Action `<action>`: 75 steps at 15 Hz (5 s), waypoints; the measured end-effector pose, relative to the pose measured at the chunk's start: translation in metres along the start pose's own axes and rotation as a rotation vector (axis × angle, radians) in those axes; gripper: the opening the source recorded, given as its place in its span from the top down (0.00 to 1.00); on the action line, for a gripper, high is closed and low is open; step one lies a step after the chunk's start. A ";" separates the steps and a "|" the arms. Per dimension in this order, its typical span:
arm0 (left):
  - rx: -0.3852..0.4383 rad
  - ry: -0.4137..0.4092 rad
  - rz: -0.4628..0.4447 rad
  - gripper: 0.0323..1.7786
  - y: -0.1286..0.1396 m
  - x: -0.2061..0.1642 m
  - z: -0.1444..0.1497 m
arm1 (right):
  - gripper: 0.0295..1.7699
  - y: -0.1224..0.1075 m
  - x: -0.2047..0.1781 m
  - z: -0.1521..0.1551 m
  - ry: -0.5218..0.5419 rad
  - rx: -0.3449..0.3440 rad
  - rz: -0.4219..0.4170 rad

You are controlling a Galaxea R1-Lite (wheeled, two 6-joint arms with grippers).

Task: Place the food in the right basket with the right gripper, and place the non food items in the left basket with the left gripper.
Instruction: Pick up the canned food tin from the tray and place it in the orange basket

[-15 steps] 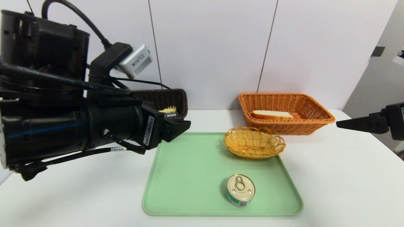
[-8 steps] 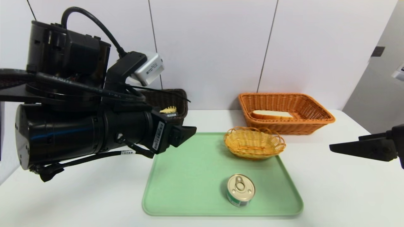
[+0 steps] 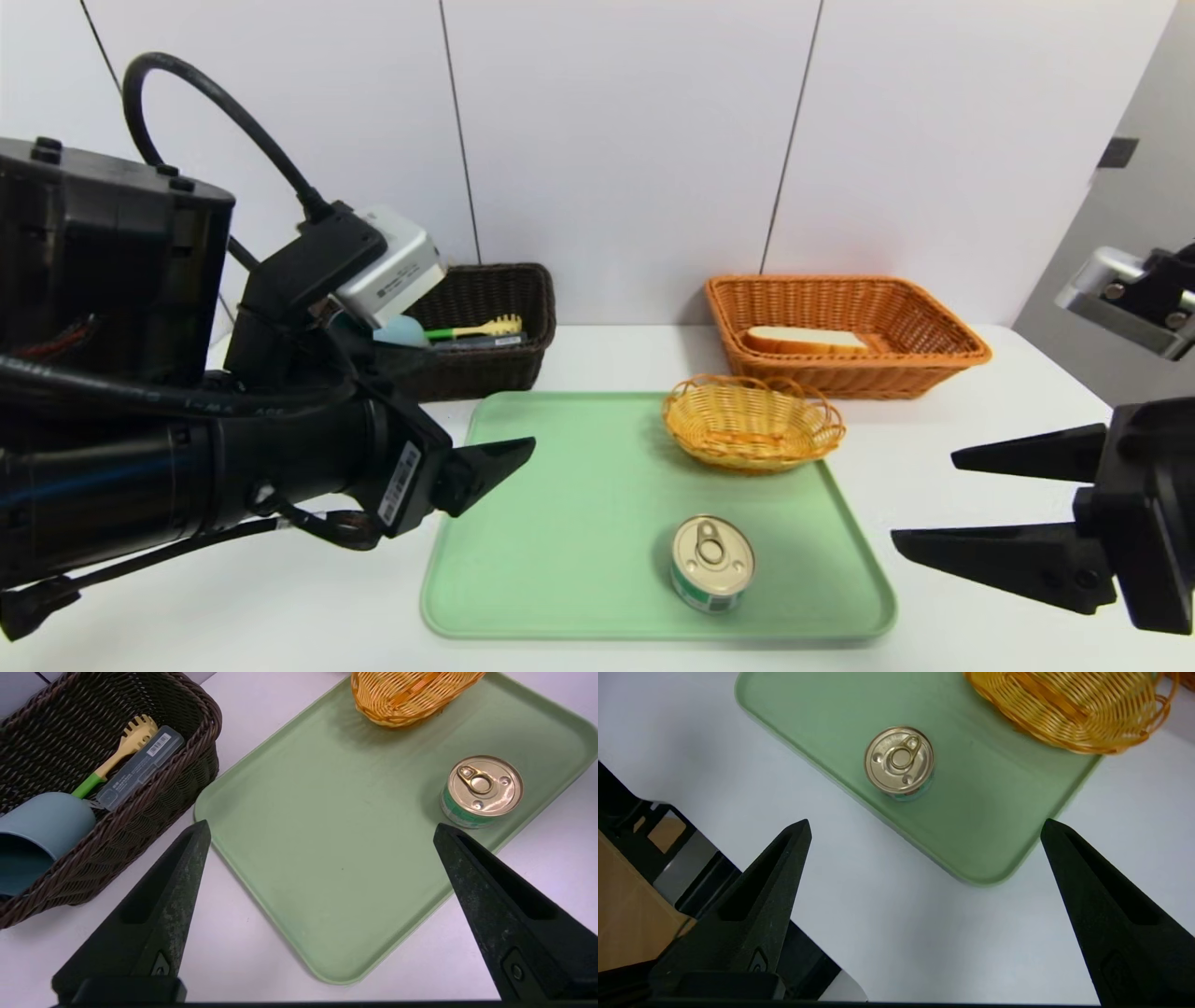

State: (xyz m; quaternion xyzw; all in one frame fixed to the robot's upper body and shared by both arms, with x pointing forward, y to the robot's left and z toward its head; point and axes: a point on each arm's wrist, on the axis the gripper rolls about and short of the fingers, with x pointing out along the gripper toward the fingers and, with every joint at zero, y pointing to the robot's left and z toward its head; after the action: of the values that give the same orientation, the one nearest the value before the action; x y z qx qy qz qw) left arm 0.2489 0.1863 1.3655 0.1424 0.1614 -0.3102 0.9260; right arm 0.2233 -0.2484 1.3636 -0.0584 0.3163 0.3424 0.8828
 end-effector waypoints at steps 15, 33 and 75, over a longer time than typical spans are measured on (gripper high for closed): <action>-0.003 0.002 0.006 0.05 0.001 -0.003 -0.003 | 0.04 -0.007 0.100 -0.066 -0.133 -0.419 0.184; -0.010 0.002 0.010 0.05 0.002 -0.003 -0.004 | 0.04 -0.027 0.183 -0.090 -0.254 -0.427 0.129; -0.010 0.008 0.012 0.05 0.002 -0.002 -0.004 | 0.46 -0.082 0.154 0.046 -0.608 -0.128 -0.388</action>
State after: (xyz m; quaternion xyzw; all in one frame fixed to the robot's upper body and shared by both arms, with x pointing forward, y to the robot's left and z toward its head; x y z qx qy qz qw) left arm 0.2476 0.1908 1.3628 0.1398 0.1657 -0.3034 0.9279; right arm 0.3871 -0.2085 1.2988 -0.0677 0.0003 0.1896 0.9795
